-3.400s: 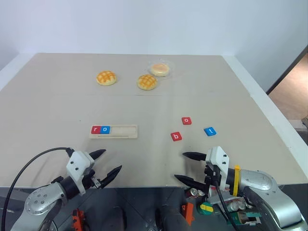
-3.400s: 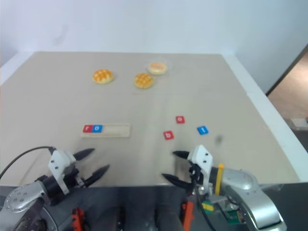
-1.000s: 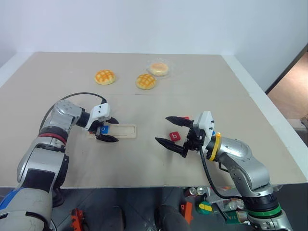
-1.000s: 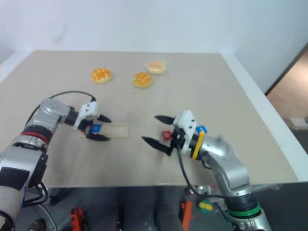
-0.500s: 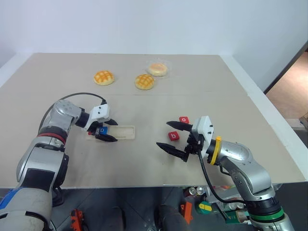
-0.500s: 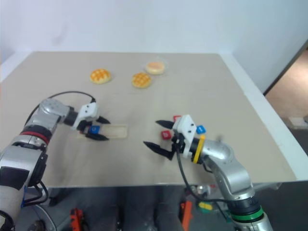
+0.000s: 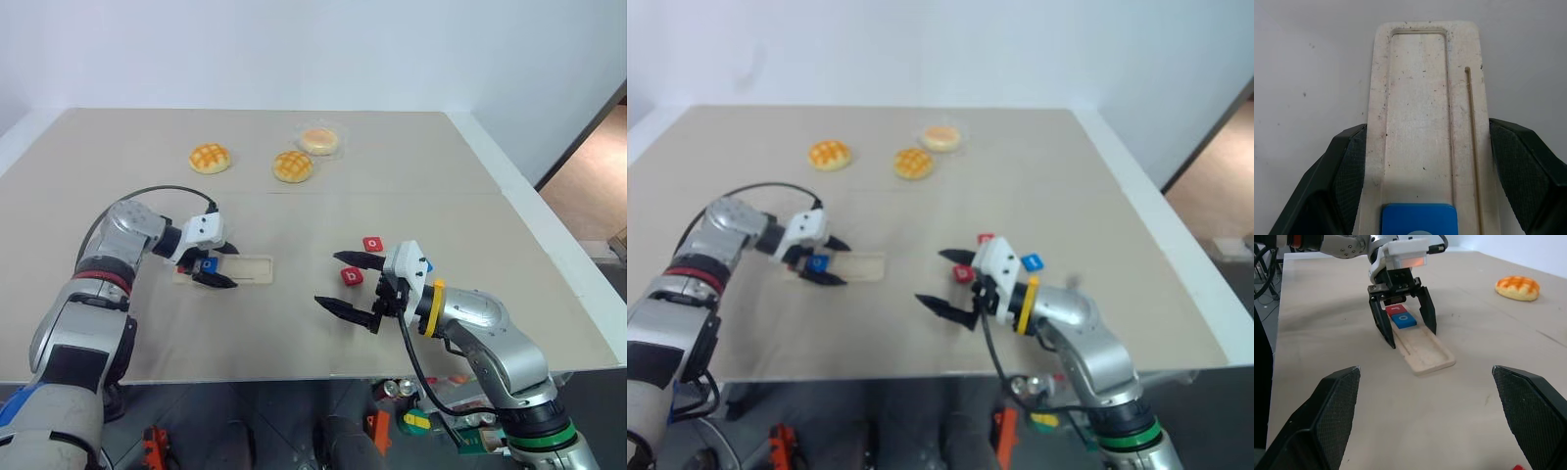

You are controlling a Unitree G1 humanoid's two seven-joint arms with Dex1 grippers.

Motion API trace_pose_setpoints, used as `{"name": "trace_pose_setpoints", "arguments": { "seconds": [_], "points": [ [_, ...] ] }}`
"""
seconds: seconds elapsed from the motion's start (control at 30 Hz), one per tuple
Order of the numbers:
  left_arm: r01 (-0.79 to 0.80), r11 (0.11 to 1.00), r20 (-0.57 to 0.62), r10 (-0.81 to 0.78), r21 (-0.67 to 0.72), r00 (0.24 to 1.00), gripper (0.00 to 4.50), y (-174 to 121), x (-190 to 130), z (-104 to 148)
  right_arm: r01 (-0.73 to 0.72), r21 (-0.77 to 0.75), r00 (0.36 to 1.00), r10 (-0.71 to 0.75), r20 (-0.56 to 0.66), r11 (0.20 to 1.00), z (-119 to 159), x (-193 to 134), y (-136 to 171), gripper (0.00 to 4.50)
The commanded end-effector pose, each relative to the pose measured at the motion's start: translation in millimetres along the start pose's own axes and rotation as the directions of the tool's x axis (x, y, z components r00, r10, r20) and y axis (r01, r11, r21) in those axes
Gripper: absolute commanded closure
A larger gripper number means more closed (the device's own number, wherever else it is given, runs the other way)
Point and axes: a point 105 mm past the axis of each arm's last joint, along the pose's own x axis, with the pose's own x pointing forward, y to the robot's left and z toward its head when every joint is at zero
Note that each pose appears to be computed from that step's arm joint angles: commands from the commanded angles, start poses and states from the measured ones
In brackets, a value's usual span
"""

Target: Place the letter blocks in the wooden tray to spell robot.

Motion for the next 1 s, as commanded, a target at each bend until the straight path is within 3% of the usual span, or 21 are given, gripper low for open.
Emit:
{"name": "trace_pose_setpoints", "arguments": {
  "seconds": [0.03,0.5,1.0],
  "points": [
    [0.034,0.999,0.014,-0.034,0.021,0.999,1.29,-6.5,7.6,11.2,-0.007,-0.044,1.0,0.008,0.026,0.999,9.8,1.3,-3.0,0.0],
    [-0.064,0.994,0.042,0.068,-0.085,0.997,1.29,-31.0,48.2,61.0,-0.027,-0.056,0.999,0.029,0.019,0.998,5.2,5.5,-5.9,0.0],
    [-0.005,1.0,0.056,0.004,0.008,0.998,1.29,-43.7,75.6,84.1,-0.027,-0.058,1.0,0.027,0.0,0.998,-1.8,3.2,-8.4,0.0]
  ]
}}
